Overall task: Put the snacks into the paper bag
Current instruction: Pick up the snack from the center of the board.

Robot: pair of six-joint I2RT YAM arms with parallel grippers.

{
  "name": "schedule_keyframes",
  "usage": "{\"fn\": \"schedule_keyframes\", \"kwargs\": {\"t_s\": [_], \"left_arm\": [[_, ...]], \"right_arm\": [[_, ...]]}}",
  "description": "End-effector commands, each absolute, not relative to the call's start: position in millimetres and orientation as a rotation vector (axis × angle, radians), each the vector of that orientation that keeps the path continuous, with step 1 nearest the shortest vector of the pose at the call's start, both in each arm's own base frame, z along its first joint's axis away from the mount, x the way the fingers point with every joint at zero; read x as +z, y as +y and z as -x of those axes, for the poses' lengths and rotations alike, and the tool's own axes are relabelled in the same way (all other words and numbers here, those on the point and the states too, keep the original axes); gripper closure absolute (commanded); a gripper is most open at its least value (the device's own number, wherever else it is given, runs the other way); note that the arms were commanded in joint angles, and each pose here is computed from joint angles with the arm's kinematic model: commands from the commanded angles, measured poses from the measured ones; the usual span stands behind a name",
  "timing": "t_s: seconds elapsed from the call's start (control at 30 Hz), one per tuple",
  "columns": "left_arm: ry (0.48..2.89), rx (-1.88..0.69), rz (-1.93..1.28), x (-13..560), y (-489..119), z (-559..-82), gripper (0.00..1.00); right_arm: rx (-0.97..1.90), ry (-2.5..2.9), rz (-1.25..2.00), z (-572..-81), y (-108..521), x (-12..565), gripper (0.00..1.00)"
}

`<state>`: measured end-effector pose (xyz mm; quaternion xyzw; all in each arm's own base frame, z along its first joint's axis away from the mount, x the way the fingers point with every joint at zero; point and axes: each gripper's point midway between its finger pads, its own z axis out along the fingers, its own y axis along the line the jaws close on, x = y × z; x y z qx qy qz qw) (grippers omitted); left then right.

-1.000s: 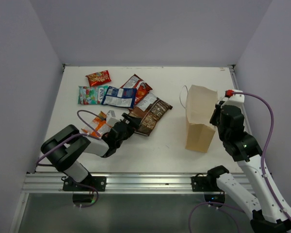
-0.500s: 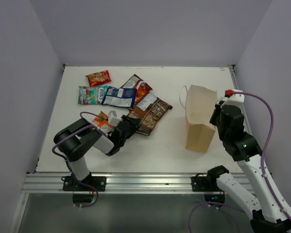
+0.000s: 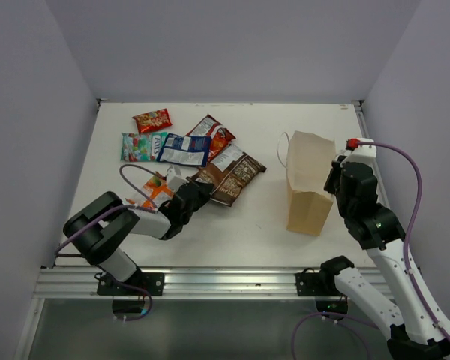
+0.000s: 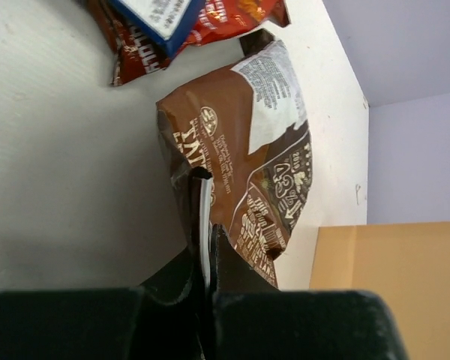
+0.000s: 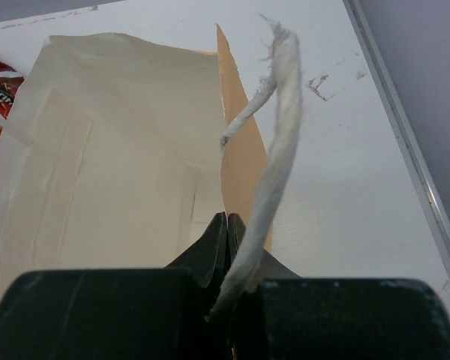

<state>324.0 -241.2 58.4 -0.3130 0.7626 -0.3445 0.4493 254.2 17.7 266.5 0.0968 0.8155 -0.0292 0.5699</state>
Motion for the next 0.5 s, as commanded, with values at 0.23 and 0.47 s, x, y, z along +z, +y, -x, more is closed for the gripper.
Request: {"fn": "schedule_keyframes", "kwargs": {"t_s": [0.23, 0.47], "left_arm": [[1.836, -0.806, 0.453, 185, -250, -328, 1.00], [1.830, -0.757, 0.233, 276, -253, -322, 1.00]], "right_arm": [[0.017, 1.896, -0.108, -256, 35, 279, 1.00], [0.087, 1.893, -0.023, -256, 50, 283, 1.00]]}}
